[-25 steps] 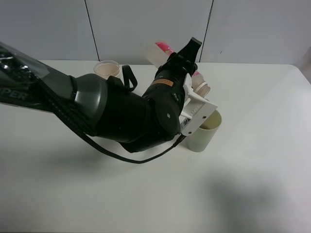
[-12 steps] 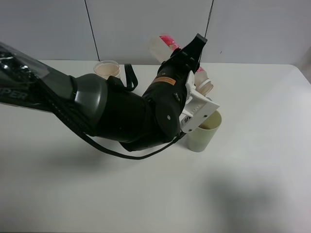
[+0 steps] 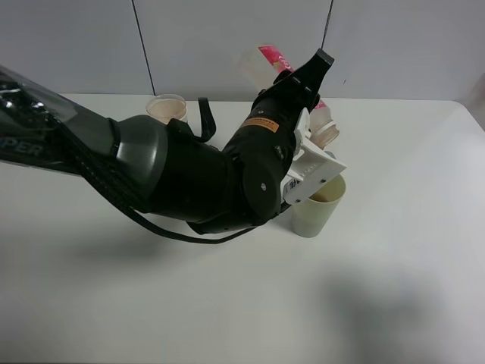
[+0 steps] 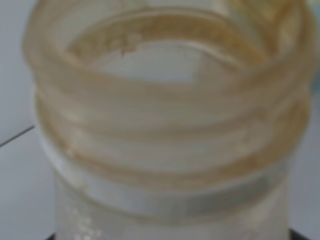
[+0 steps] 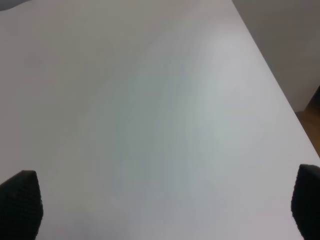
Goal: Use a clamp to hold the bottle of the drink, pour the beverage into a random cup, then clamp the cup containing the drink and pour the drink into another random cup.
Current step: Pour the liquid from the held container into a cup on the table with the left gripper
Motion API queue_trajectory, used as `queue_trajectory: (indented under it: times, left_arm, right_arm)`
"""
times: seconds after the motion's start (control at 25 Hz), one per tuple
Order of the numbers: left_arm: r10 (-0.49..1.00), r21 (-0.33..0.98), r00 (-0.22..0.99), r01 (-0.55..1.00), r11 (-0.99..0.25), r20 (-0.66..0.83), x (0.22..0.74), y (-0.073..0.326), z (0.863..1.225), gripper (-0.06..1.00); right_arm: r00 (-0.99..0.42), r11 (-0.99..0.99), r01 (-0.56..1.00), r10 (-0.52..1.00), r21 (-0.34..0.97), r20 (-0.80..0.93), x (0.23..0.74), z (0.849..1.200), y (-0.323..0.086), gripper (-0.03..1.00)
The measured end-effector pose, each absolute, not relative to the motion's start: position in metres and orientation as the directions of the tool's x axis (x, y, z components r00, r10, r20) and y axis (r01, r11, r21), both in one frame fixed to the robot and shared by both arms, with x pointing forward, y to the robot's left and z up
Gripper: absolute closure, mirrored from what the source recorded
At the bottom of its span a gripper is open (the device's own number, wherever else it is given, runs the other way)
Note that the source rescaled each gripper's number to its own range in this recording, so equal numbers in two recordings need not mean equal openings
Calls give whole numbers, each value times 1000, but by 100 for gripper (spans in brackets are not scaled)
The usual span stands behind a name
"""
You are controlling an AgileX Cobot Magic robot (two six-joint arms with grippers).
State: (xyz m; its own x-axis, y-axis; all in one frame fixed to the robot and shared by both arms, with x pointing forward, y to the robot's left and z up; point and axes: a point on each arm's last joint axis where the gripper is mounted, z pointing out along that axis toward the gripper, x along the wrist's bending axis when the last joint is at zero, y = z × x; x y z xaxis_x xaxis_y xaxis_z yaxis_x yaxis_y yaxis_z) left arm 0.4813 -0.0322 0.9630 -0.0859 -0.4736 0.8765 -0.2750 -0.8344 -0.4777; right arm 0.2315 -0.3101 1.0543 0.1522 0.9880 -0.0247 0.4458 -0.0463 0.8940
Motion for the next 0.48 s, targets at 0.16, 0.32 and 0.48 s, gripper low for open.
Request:
queue_trajectory:
  times: [0.16, 0.32, 0.48]
  left_arm:
    - [-478, -487, -106, -281, -827, 872, 481, -33, 964, 93]
    - [-482, -502, -142, -279, -819, 864, 481, -35, 967, 93]
    - [-482, -503, -144, -279, -818, 864, 481, -35, 967, 93]
  right_arm:
    - [152, -46, 446, 988, 894, -25, 232, 1054, -310, -3]
    - [152, -46, 446, 988, 894, -25, 232, 1054, -310, -3]
    - [152, -46, 446, 988, 894, -25, 232, 1054, -310, -3]
